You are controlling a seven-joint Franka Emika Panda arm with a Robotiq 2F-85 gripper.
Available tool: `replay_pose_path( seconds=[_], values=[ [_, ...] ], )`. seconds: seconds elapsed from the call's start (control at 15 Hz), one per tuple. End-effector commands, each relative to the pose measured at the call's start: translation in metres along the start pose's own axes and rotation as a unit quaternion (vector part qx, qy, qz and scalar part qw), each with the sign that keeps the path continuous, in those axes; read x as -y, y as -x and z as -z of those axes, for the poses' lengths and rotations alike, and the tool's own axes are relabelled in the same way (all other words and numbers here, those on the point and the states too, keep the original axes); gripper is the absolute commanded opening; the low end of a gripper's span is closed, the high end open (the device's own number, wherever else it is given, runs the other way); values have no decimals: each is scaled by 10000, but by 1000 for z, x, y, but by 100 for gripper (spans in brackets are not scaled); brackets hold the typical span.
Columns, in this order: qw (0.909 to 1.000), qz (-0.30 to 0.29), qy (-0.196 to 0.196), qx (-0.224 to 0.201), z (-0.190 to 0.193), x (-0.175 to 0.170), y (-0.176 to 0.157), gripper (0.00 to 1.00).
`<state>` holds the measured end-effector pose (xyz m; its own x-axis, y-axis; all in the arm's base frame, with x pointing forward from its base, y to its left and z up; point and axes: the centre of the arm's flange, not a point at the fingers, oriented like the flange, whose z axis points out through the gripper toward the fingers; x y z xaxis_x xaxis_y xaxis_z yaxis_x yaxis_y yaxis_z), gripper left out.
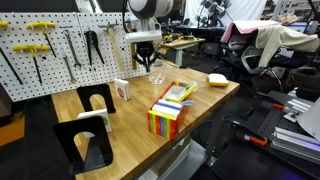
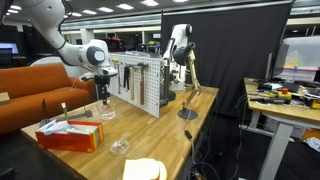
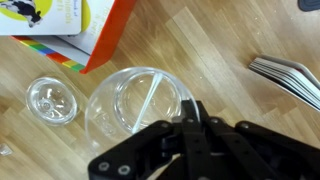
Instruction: Move the cup to the left
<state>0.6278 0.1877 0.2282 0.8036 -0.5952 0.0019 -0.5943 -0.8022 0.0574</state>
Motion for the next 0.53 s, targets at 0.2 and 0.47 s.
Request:
replay_pose_path(
  seconds=[0.2,0.47],
  values=[
    [9982,453,150,358,-39,19,-14,1],
    [9956,759,121,545,-56,17,-10,29]
  ],
)
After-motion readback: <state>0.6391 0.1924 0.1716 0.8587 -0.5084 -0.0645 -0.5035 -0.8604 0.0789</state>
